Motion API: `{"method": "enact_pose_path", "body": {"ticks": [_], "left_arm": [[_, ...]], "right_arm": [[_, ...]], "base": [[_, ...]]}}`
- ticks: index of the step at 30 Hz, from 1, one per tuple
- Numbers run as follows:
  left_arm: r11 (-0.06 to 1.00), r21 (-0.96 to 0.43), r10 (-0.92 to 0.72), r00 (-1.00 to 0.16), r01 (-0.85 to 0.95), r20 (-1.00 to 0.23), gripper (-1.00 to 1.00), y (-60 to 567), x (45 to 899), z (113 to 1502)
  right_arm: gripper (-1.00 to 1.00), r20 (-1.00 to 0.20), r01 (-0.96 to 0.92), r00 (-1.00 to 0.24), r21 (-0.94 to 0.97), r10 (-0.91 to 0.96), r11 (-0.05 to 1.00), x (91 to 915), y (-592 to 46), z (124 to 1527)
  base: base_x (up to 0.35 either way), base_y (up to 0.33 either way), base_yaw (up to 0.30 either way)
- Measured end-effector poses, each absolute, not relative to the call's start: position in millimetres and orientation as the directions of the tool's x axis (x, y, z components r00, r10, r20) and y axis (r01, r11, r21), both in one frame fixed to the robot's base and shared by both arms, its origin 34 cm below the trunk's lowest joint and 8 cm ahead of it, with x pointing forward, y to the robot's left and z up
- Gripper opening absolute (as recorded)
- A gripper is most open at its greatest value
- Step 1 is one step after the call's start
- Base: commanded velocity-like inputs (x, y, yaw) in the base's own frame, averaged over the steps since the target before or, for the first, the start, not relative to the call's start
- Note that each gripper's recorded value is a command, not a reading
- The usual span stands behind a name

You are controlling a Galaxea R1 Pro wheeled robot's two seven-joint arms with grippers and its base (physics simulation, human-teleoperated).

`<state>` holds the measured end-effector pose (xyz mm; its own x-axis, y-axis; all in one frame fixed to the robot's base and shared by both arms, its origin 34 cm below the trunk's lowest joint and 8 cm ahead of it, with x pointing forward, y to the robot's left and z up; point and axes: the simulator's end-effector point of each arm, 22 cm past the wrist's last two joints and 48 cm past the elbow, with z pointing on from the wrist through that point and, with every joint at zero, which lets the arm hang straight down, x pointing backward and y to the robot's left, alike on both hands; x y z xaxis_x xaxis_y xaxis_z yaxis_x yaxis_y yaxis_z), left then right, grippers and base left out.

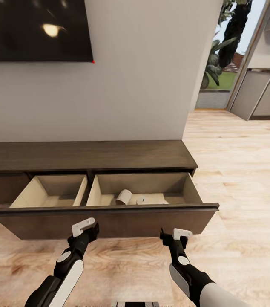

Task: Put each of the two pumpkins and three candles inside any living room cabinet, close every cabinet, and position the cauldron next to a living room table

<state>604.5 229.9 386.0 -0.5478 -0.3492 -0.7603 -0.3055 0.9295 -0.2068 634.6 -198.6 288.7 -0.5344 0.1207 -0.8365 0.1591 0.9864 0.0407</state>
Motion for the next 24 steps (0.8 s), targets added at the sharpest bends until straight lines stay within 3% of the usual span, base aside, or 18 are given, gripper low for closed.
{"method": "enact_pose_path", "body": {"ticks": [7,13,24], "left_arm": [[0.932,-0.191,-0.341,-0.572,-0.308,-0.746,1.0,230.6,600.4,369.0],[0.969,-0.076,-0.199,-0.567,-0.234,-0.8,1.0,228.6,604.8,374.6],[0.973,-0.063,-0.181,-0.566,-0.221,-0.805,1.0,227.2,604.9,375.4]], "right_arm": [[1.0,-0.826,0.161,-0.551,0.039,0.123,0.986,629.4,-198.5,274.0],[1.0,-0.845,0.168,-0.518,0.05,0.132,0.984,632.9,-199.4,277.6],[1.0,-0.881,0.062,-0.461,0.087,0.106,0.994,642.5,-176.6,292.1]], "base": [[0.0,0.0,0.0],[0.0,0.0,0.0],[0.011,0.0,0.0]]}}
